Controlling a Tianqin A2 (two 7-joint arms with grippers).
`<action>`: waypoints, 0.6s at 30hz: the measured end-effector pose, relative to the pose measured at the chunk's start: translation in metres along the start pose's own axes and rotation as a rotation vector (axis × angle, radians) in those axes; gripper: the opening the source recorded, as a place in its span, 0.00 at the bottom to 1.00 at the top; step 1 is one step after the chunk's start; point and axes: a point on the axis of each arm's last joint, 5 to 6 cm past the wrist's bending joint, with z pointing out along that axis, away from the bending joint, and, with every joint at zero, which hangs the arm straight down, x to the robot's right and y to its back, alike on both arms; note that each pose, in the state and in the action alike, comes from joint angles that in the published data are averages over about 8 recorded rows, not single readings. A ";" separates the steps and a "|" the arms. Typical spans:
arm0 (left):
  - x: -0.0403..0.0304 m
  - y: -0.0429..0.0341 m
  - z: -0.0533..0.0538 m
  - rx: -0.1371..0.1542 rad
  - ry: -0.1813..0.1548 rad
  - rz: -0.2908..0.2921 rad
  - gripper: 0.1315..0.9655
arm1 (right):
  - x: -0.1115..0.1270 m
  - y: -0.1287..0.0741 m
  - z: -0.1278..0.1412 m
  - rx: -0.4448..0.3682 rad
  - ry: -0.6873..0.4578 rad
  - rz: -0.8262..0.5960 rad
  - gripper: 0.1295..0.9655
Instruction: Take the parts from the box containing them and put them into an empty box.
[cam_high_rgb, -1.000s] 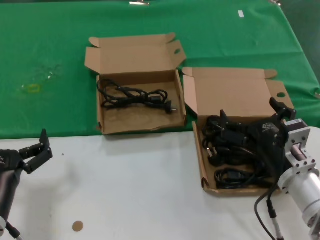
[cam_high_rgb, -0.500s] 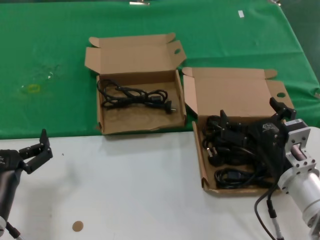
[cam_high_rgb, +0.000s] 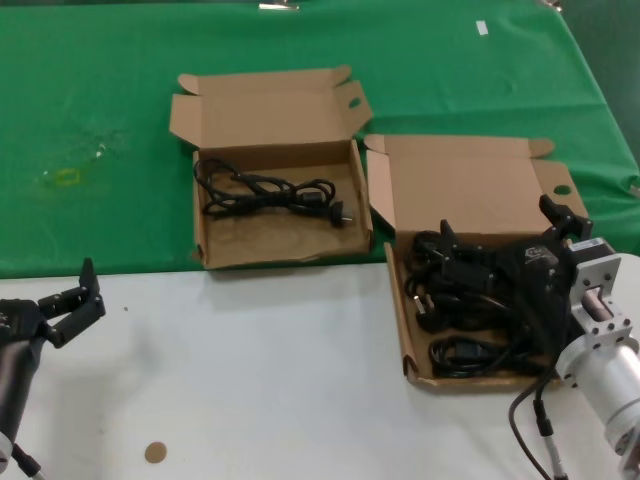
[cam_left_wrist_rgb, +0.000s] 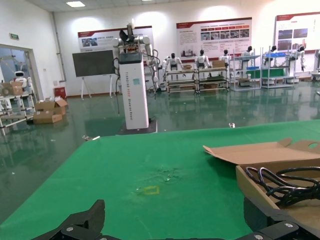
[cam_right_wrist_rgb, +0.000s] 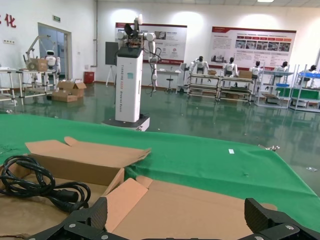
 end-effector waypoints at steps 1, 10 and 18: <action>0.0000 0.0000 0.000 0.000 0.000 0.000 1.00 | 0.000 0.000 0.000 0.000 0.000 0.000 1.00; 0.0000 0.0000 0.000 0.000 0.000 0.000 1.00 | 0.000 0.000 0.000 0.000 0.000 0.000 1.00; 0.0000 0.0000 0.000 0.000 0.000 0.000 1.00 | 0.000 0.000 0.000 0.000 0.000 0.000 1.00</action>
